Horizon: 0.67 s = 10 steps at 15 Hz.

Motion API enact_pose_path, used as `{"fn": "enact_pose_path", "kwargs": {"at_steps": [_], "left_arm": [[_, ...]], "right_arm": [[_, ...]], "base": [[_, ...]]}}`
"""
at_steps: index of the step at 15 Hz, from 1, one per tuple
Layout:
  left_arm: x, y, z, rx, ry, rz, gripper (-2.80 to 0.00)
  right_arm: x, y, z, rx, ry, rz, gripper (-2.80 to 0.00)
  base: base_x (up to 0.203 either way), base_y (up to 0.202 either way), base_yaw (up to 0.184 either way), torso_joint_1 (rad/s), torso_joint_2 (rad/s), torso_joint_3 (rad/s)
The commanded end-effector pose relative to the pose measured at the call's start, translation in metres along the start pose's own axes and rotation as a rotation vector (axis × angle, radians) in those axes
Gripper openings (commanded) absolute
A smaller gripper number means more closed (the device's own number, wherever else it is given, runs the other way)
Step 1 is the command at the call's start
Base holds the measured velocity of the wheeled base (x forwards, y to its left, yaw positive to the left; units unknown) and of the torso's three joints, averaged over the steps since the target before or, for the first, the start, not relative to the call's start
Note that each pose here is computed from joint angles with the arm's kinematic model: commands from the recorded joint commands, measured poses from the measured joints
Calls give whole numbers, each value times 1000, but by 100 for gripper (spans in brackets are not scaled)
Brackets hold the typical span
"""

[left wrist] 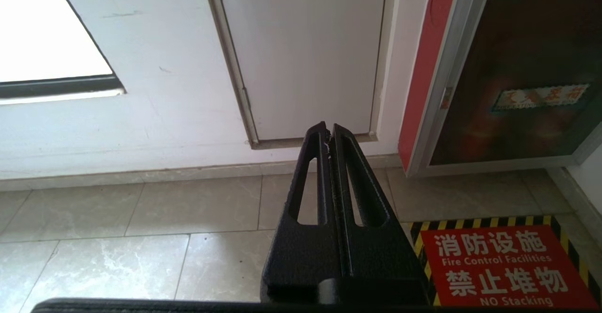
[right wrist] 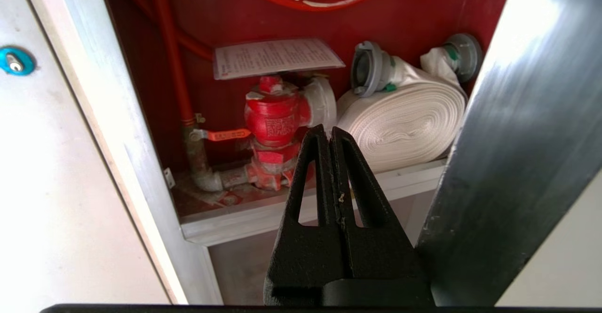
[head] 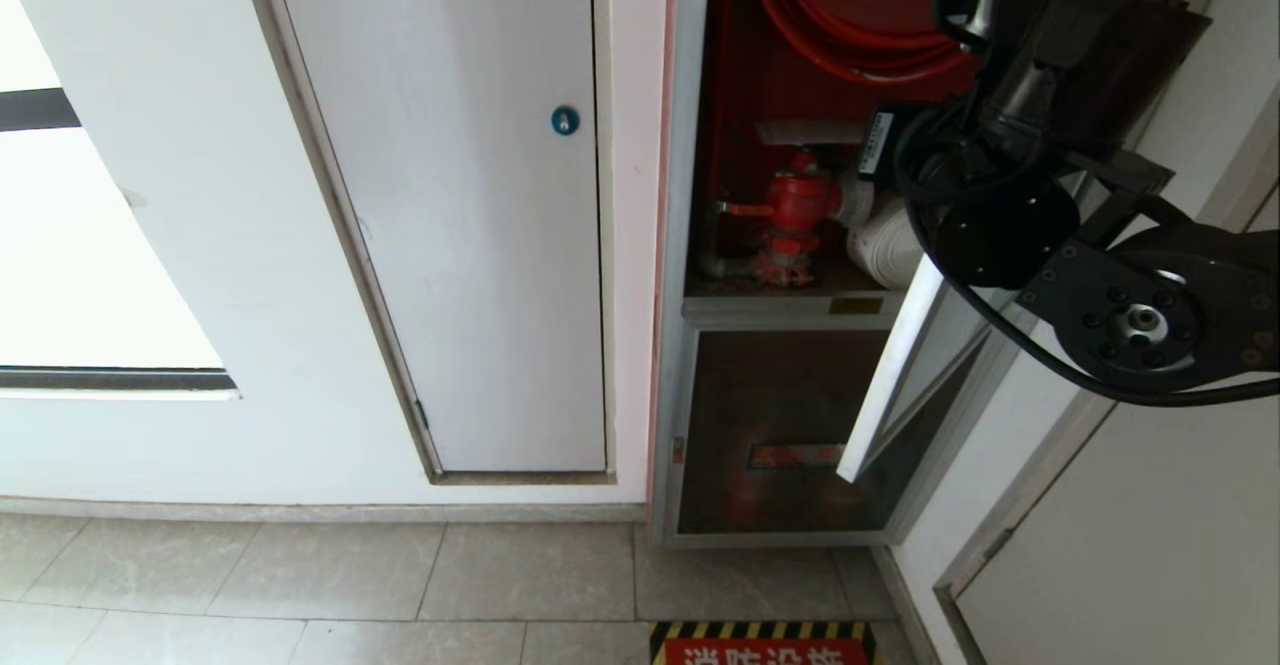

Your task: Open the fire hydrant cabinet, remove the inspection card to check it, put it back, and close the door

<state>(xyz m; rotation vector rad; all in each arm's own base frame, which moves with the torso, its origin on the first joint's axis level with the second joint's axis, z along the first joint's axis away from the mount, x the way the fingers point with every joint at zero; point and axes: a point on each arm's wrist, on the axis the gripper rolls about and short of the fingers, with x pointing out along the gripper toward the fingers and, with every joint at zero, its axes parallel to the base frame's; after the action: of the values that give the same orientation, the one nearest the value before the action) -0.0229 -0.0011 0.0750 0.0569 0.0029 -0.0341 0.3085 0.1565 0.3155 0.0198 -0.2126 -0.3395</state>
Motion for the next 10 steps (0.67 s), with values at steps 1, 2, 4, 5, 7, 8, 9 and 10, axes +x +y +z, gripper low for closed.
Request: {"fn": "enact_pose_path", "kwargs": {"at_steps": [1,2,4,5,7,8,9,10], "left_arm": [[0,0,0,0,1,0,-280],[0,0,0,1,1,0,-280],[0,0,0,0,1,0,-280],[0,0,0,1,1,0,-280],[0,0,0,0,1,0,-280],[0,0,0,0,1,0,-280],[0,0,0,0,1,0,-280],[0,0,0,1,1,0,-280]], "right_arm": [[-6,-10,10,17,-15,-11,-280],[-9,-13,13,20,-16,-18,-280],[-12,-19,19,30,-25,-23,-280],[-14,-23,22,34,-28,-27,-280],[-18,-30,21,27,-23,-32,-280],[-21,-33,21,27,-21,-31,-280],[-21,-38,23,28,-24,-40,-280],[-21,-43,25,30,-28,-52,-280]], "base": [[0,0,0,0,0,0],[0,0,0,0,0,0],[0,0,0,0,0,0],[0,0,0,0,0,0],[0,0,0,0,0,0],[0,0,0,0,0,0],[0,0,0,0,0,0],[0,0,0,0,0,0]]}}
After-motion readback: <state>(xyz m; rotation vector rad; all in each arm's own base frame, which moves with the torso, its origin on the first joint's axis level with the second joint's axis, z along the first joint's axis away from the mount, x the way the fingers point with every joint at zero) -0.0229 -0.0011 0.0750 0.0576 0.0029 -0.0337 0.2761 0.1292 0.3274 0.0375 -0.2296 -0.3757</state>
